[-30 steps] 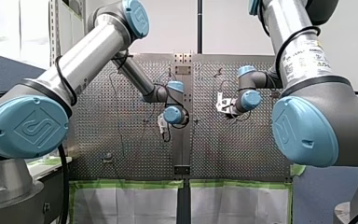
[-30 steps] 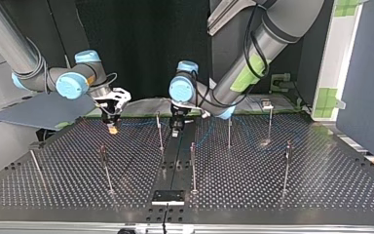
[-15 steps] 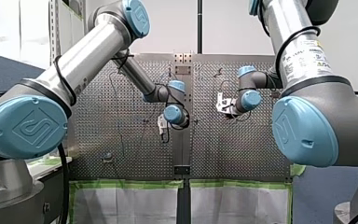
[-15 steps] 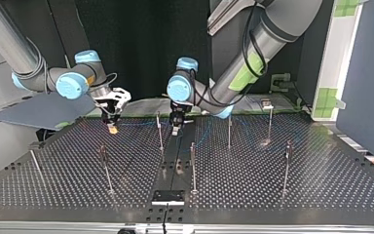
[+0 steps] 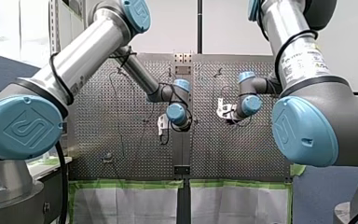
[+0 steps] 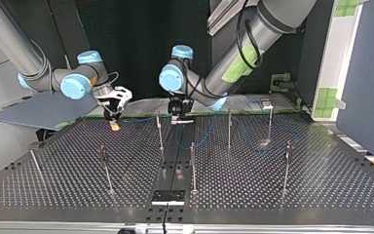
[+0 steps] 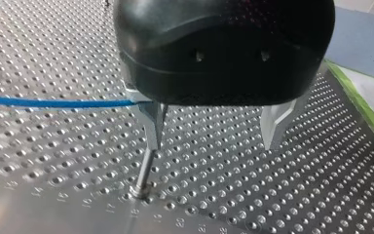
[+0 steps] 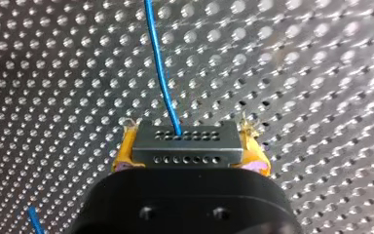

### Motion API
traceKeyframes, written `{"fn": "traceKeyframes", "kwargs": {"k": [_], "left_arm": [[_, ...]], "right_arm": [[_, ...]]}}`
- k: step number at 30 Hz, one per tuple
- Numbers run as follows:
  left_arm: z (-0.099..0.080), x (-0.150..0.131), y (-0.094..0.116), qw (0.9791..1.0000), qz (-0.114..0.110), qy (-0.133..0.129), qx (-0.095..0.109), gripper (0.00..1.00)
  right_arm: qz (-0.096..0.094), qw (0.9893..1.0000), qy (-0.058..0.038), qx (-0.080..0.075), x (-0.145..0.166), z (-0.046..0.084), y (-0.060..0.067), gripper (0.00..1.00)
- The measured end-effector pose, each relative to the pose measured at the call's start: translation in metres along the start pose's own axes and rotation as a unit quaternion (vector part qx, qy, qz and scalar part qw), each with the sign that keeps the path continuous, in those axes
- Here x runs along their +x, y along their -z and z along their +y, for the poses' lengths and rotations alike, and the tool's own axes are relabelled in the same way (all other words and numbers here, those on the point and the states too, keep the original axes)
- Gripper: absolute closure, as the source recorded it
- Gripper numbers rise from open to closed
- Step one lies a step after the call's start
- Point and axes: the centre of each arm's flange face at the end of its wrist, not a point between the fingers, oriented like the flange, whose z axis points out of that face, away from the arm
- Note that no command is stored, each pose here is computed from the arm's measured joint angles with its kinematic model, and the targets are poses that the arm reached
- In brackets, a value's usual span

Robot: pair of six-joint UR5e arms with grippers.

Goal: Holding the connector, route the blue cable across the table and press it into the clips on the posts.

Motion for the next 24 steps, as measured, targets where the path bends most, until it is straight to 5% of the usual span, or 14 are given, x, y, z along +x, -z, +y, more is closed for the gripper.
{"fn": "traceKeyframes", "kwargs": {"k": [11, 24], "left_arm": [[-0.029, -0.012, 0.040, 0.9998, -0.022, 0.001, 0.002, 0.00], [-0.082, -0.002, 0.077, 0.9988, -0.043, 0.011, 0.018, 0.00]], "right_arm": [[0.007, 1.0000, -0.0013, 0.003, 0.000, 0.016, -0.004, 1.00], [0.014, 0.9994, -0.0038, 0.033, 0.004, 0.036, -0.006, 1.00]]}}
